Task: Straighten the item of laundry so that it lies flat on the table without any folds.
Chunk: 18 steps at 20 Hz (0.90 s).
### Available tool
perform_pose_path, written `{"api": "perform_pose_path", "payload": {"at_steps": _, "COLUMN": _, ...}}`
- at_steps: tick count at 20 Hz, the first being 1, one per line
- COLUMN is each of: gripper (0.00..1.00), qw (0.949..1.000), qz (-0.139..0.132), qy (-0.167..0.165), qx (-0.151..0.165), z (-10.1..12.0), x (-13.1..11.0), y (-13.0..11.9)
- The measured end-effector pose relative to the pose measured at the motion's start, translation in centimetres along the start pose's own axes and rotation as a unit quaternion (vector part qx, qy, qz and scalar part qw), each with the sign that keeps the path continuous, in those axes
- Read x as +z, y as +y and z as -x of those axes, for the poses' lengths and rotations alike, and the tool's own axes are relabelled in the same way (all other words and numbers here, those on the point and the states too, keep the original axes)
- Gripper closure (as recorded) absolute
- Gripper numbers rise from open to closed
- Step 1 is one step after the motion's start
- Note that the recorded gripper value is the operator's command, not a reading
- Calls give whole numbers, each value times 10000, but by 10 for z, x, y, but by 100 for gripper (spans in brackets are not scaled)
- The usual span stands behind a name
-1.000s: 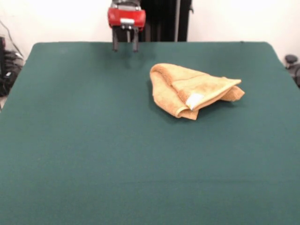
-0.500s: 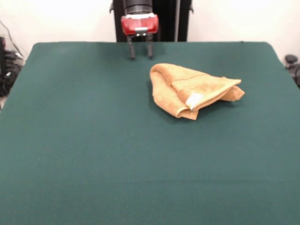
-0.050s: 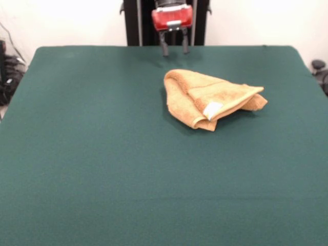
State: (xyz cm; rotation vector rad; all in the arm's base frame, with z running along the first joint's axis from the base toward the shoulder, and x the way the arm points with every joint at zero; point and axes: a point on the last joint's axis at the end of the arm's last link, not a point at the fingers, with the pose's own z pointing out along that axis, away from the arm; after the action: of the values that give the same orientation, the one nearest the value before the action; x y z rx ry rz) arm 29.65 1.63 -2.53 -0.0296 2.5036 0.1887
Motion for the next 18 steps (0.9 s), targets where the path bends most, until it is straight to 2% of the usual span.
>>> {"api": "perform_pose_path", "payload": {"at_steps": 8, "gripper": 0, "qw": 9992, "qz": 105, "qy": -271, "qx": 268, "z": 6, "x": -8, "y": 44}}
{"api": "perform_pose_path", "payload": {"at_steps": 18, "gripper": 0, "qw": 9978, "qz": 410, "qy": -364, "qx": 383, "z": 4, "x": -2, "y": 61}}
